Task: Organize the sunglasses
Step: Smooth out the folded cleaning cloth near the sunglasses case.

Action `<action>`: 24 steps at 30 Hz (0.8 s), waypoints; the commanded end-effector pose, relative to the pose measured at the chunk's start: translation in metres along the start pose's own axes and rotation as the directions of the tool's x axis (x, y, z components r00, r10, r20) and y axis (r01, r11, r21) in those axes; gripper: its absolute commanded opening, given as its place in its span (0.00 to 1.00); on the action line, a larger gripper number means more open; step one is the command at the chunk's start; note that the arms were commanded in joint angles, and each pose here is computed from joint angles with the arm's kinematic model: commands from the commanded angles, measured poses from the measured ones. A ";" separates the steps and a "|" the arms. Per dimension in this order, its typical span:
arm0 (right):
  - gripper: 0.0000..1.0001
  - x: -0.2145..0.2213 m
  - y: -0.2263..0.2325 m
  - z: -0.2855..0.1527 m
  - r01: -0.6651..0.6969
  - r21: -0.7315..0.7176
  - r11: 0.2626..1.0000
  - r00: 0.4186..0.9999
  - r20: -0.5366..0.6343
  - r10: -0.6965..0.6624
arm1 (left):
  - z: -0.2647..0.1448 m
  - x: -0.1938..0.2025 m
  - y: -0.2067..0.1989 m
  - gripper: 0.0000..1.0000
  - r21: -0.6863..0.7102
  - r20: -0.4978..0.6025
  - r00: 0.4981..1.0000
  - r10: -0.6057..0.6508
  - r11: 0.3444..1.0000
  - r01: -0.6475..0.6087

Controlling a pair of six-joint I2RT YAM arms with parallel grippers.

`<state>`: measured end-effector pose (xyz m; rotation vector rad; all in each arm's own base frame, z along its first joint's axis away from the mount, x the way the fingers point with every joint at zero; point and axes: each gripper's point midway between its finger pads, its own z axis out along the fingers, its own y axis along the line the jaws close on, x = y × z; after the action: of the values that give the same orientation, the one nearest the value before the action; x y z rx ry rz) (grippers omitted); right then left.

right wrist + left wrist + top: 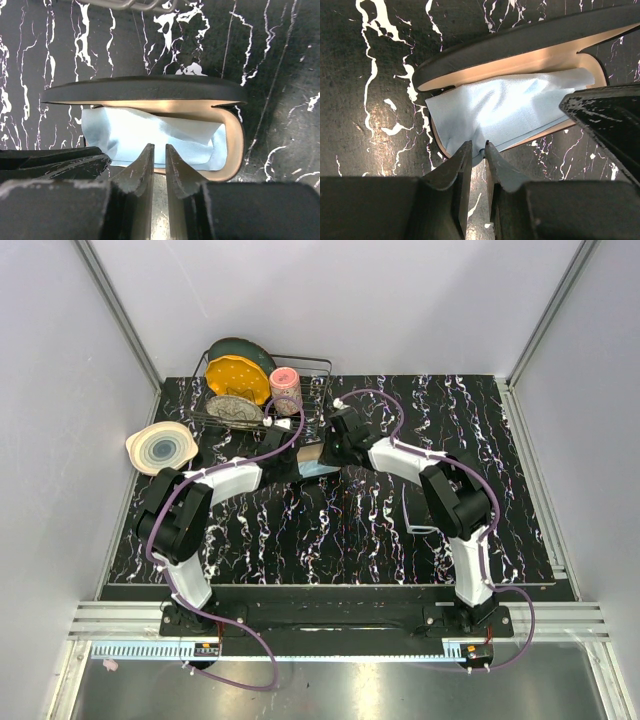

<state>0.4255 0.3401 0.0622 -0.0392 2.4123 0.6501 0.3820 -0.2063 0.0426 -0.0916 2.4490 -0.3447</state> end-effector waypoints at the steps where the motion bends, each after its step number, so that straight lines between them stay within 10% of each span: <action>1: 0.20 -0.005 0.014 0.004 0.018 -0.078 0.997 1.000 -0.013 -0.019 | -0.006 -0.027 -0.010 0.21 0.016 0.077 0.997 -0.004 1.000 0.003; 24: 0.18 -0.023 -0.022 0.024 -0.036 0.070 0.997 0.995 0.096 0.030 | -0.007 -0.034 -0.002 0.24 -0.032 0.104 0.995 0.000 0.999 0.003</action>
<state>0.4400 0.3338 0.0283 0.0095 2.4477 0.5957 0.3887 -0.2022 0.0473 -0.1080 2.4267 -0.3079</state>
